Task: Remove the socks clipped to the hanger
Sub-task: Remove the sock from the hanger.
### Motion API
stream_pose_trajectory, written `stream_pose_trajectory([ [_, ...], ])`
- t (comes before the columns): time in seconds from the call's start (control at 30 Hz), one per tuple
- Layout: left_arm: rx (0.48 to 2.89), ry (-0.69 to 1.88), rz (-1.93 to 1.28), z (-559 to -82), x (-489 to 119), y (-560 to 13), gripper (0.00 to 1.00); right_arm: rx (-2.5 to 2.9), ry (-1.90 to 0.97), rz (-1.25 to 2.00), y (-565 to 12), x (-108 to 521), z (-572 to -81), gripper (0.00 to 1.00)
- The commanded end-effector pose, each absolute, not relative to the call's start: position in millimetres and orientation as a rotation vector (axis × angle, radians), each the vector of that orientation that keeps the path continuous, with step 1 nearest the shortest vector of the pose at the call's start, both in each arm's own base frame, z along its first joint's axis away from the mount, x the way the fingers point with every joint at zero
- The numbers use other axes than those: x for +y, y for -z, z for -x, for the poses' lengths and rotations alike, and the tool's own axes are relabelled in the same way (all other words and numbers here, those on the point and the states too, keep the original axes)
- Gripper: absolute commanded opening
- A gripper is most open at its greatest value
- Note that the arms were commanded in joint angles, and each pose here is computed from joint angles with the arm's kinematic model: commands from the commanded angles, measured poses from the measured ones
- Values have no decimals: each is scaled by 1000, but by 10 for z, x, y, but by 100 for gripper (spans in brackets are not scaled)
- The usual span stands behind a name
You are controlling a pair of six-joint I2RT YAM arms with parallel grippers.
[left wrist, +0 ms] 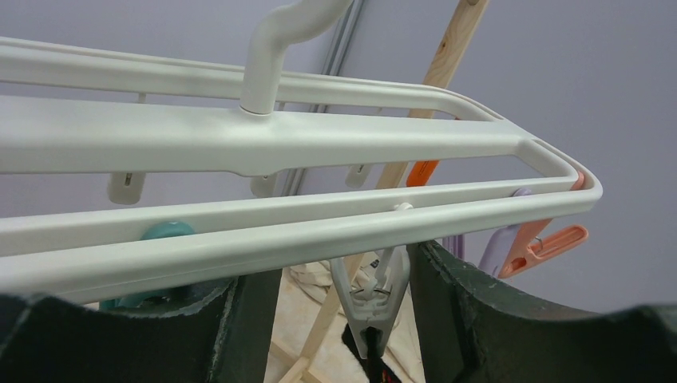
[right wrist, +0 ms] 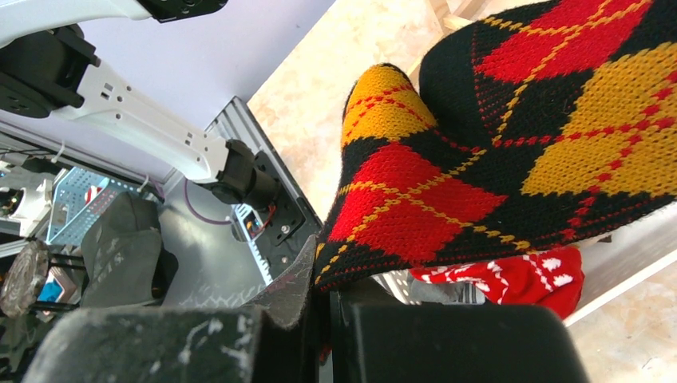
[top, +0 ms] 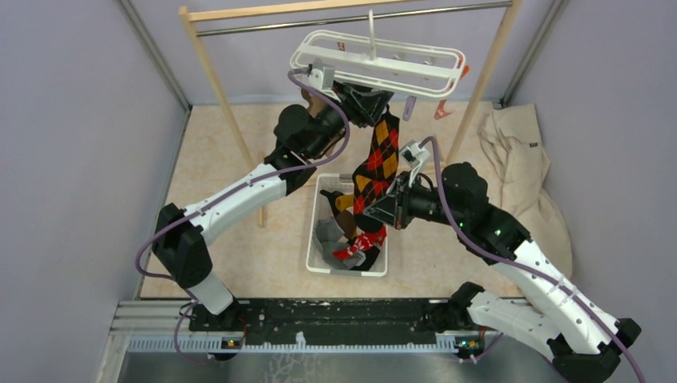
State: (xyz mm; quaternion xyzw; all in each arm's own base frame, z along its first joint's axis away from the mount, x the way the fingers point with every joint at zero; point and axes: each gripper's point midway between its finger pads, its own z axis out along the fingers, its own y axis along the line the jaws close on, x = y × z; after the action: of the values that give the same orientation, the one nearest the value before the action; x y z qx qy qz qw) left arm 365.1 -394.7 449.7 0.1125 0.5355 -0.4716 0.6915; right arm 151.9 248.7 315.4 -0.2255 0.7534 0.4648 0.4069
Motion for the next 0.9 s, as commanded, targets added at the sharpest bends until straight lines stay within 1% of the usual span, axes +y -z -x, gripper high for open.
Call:
stream_pose_trajectory([
  [0.0,1156,1066,-230,-3671,-3931,-4655,64,1820,-1182,578,-3361,2473,-1479,0],
  [0.17,1157,1065,-229,-3687,-3934,-4657,60,1826,-1176,582,-3340,2478,-1489,0],
  [0.3,1155,1064,-230,-3688,-3938,-4674,55,1826,-1177,586,-3330,2485,-1490,0],
  [0.37,1154,1062,-229,-3700,-3933,-4688,49,1832,-1176,585,-3316,2489,-1497,0],
  [0.47,1155,1063,-229,-3707,-3941,-4707,37,1834,-1174,585,-3309,2485,-1496,0],
  [0.63,1156,1066,-230,-3705,-3946,-4723,25,1834,-1175,587,-3286,2488,-1497,0],
  [0.77,1163,1063,-234,-3706,-3943,-4720,10,1834,-1181,586,-3266,2493,-1491,0],
  [0.87,1160,1064,-237,-3691,-3932,-4734,7,1839,-1183,583,-3233,2499,-1496,0],
])
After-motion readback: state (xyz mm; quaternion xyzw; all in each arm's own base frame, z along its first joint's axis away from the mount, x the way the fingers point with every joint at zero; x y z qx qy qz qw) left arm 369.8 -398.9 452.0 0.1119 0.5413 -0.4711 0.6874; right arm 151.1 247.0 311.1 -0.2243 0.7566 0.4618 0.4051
